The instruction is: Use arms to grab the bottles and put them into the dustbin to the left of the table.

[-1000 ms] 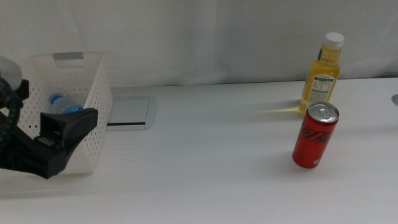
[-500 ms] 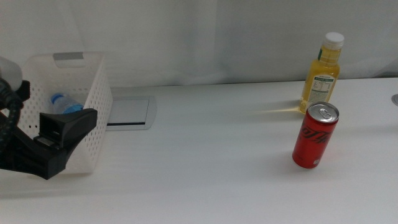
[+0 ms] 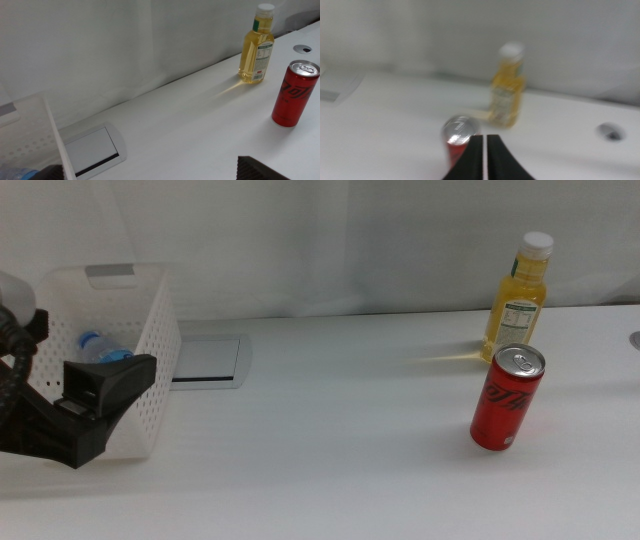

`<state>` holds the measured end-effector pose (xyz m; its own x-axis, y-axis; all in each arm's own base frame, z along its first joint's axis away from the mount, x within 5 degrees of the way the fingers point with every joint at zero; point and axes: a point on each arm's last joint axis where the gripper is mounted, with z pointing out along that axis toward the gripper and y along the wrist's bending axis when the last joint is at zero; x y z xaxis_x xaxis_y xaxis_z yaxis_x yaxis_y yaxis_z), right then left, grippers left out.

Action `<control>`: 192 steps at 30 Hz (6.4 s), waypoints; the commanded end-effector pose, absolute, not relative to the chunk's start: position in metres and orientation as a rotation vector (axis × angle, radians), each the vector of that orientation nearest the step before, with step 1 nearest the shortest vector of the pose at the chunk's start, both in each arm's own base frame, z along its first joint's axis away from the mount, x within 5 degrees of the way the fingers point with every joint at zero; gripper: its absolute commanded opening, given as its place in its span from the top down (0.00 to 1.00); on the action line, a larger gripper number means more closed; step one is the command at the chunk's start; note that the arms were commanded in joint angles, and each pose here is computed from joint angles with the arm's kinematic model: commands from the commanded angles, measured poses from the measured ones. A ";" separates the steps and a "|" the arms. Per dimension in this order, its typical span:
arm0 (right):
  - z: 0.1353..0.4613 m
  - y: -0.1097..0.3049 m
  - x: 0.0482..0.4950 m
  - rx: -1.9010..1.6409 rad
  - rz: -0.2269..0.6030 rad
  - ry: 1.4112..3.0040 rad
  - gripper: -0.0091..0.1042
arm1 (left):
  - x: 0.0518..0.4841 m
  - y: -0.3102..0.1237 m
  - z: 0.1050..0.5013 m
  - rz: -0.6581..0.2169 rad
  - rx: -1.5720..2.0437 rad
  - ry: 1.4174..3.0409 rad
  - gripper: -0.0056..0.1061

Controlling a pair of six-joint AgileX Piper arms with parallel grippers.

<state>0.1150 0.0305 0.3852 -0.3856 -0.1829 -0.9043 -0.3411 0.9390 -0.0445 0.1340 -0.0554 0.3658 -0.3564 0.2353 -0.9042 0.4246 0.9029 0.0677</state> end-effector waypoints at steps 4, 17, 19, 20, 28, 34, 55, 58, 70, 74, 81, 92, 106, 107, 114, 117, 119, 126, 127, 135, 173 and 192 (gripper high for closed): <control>0.366 0.051 0.133 -0.591 0.235 2.142 0.44 | 0.133 -0.056 0.365 -0.224 0.488 1.956 0.15; 0.332 0.065 0.185 -0.425 0.268 2.339 0.01 | 0.133 -0.056 0.365 -0.217 0.491 1.955 0.15; 0.323 0.068 0.190 -0.438 0.283 2.357 0.01 | 0.133 -0.056 0.365 -0.217 0.491 1.955 0.15; 0.318 0.070 0.192 -0.445 0.297 2.358 0.01 | 0.133 -0.056 0.365 -0.217 0.491 1.955 0.15; 0.254 0.073 0.187 -0.469 0.275 2.273 0.01 | 0.132 -0.056 0.363 -0.214 0.495 1.968 0.15; 0.220 0.075 0.176 -0.456 0.240 2.166 0.01 | 0.132 -0.056 0.363 -0.214 0.495 1.968 0.15; 0.177 0.073 0.209 -0.292 0.121 2.025 0.01 | 0.133 -0.056 0.364 -0.212 0.497 1.964 0.15; 0.174 0.078 0.214 -0.295 0.165 2.000 0.01 | 0.133 -0.056 0.364 -0.212 0.497 1.964 0.15; 0.153 0.096 0.238 -0.358 0.240 1.945 0.01 | 0.133 -0.056 0.364 -0.212 0.497 1.964 0.15; 0.151 0.101 0.252 -0.356 0.240 1.945 0.01 | 0.133 -0.056 0.364 -0.212 0.497 1.964 0.15; 0.144 0.108 0.268 -0.358 0.238 1.956 0.04 | 0.133 -0.056 0.363 -0.209 0.502 1.964 0.15; 0.143 0.112 0.278 -0.340 0.248 1.958 0.94 | 0.133 -0.056 0.363 -0.202 0.513 1.959 0.15; 0.188 0.158 0.248 -0.510 0.422 1.757 0.94 | 0.133 -0.056 0.363 -0.193 0.527 1.954 0.17; 0.188 0.165 0.244 -0.533 0.440 1.752 0.94 | 0.133 -0.056 0.363 -0.193 0.527 1.954 0.17; 0.177 0.202 0.229 -0.652 0.522 1.760 0.94 | 0.133 -0.056 0.363 -0.193 0.527 1.954 0.17; 0.170 0.214 0.231 -0.678 0.534 1.770 0.94 | 0.133 -0.056 0.363 -0.193 0.527 1.954 0.17; 0.164 0.218 0.234 -0.688 0.532 1.783 0.94 | 0.133 -0.056 0.363 -0.193 0.527 1.954 0.17; 0.151 0.223 0.240 -0.699 0.524 1.813 0.94 | 0.133 -0.056 0.363 -0.193 0.527 1.954 0.17; 0.150 0.224 0.240 -0.700 0.523 1.816 0.94 | 0.133 -0.056 0.363 -0.193 0.527 1.954 0.17; 0.143 0.226 0.237 -0.755 0.551 1.854 0.88 | 0.133 -0.056 0.363 -0.193 0.527 1.954 0.17; 0.271 0.138 0.165 -0.745 0.344 2.127 0.01 | 0.133 -0.056 0.364 -0.193 0.524 1.945 0.17; 0.320 0.010 0.114 -0.188 -0.092 2.141 0.01 | 0.140 -0.100 0.340 -0.322 0.760 1.923 0.17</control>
<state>0.1184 0.0133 0.3165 -0.5455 -0.1709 -0.8205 -0.1157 0.9850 -0.1283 0.1393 -0.0908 0.3445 -0.3201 0.3670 -0.8734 0.6049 0.7887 0.1097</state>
